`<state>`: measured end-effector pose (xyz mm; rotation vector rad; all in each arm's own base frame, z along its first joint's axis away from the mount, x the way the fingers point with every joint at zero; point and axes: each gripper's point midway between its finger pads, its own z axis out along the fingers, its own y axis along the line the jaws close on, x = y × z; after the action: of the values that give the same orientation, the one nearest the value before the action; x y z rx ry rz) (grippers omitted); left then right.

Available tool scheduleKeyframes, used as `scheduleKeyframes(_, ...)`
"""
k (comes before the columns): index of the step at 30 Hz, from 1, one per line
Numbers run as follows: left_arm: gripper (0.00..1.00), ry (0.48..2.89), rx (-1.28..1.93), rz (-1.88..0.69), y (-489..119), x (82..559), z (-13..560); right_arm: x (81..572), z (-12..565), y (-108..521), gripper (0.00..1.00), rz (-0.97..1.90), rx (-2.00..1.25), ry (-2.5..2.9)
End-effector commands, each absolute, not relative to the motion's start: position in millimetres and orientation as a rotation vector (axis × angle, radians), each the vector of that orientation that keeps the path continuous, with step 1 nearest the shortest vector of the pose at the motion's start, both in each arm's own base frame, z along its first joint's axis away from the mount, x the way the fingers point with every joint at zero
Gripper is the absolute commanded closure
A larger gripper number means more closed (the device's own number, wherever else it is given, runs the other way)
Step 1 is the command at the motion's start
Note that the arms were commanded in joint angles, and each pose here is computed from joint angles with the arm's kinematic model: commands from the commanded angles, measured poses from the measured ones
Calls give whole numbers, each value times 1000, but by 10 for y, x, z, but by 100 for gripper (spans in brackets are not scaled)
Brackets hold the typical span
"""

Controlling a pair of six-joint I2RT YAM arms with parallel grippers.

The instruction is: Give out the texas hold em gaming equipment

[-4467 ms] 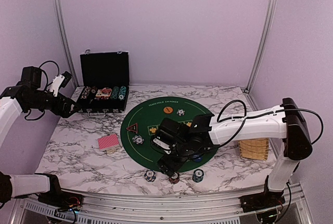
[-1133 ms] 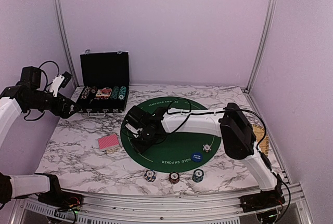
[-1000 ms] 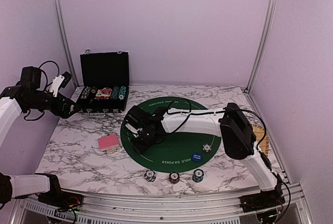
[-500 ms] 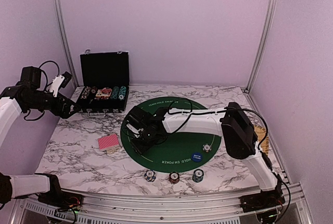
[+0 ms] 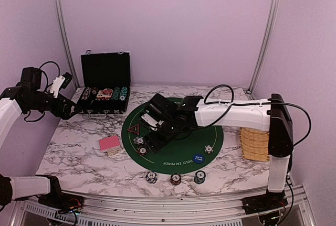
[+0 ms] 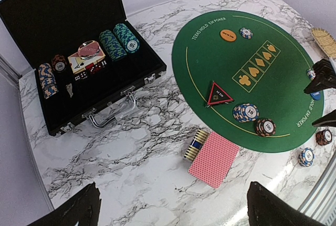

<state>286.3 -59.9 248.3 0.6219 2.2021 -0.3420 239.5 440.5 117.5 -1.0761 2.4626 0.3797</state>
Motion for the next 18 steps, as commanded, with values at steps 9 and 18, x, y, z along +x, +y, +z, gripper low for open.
scheduleKeyframes(9,1,2161,637,-348,-628,2804,2645,1382,906,3601,10,260,-1269,2585)
scheduleKeyframes(18,1,2164,633,-359,-639,2806,2646,1246,689,3502,11,282,-1258,2635)
